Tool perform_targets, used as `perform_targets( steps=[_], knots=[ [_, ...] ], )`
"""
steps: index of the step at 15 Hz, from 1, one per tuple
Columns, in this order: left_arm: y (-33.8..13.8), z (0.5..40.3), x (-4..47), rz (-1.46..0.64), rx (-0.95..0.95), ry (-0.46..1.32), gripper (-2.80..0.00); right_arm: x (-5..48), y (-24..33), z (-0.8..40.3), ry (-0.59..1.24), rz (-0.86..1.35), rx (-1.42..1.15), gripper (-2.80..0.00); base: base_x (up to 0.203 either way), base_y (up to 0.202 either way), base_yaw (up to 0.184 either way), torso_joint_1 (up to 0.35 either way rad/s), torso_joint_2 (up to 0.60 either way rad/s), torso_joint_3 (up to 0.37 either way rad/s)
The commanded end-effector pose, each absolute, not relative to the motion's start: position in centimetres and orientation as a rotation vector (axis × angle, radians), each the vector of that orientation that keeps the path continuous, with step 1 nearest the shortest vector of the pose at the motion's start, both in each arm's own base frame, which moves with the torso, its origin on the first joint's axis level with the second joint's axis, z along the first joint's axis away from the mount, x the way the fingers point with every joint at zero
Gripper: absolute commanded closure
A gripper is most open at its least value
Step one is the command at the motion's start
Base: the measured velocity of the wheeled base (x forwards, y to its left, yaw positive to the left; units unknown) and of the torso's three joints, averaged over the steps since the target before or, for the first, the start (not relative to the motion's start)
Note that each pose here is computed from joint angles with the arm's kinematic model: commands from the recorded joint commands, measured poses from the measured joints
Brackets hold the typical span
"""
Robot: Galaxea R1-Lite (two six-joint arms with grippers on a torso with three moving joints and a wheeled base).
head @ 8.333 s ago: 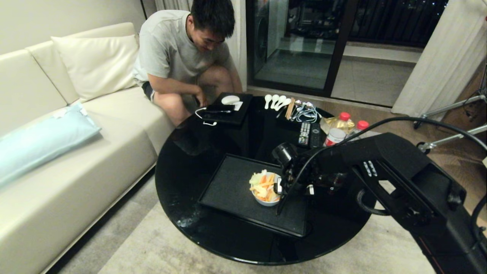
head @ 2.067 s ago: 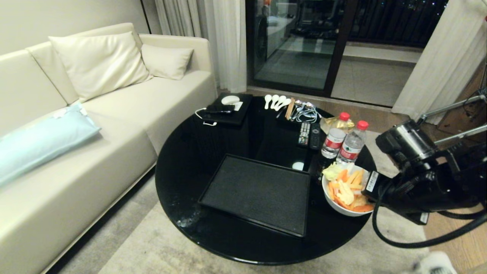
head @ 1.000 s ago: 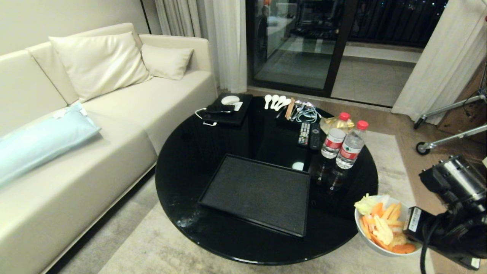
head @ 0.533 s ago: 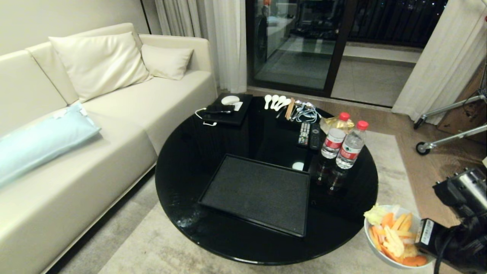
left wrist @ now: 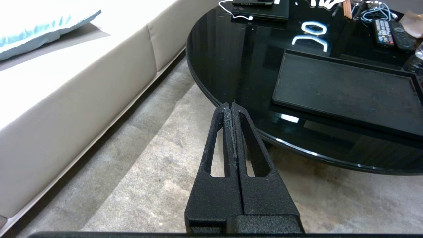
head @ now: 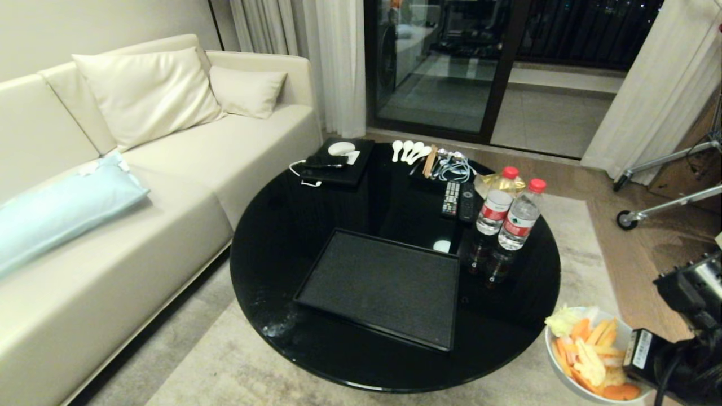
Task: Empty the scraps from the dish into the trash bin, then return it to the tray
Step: Move the bowl over the trash can
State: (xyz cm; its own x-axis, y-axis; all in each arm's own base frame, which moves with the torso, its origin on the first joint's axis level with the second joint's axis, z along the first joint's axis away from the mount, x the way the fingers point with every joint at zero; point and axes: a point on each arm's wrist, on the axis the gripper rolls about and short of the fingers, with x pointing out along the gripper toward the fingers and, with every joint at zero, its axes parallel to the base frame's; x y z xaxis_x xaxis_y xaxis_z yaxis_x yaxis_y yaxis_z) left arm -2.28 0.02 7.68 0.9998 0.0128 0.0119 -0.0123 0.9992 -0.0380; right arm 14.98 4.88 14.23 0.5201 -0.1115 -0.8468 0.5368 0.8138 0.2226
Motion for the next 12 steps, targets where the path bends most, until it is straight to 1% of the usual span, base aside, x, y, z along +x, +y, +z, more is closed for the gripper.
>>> perform_targets(
  steps=[1,12],
  knots=[
    [0.02,7.67,-2.28,0.014,-0.038,-0.013,0.00,14.17,4.58,14.03,0.952,-0.413,0.502,0.00,0.000,0.000,0.000,0.000,0.00,0.000],
    [0.02,7.67,-2.28,0.014,-0.038,-0.013,0.00,14.47,4.79,13.86,0.980,-0.380,0.522,0.00,0.000,0.000,0.000,0.000,0.00,0.000]
  ],
)
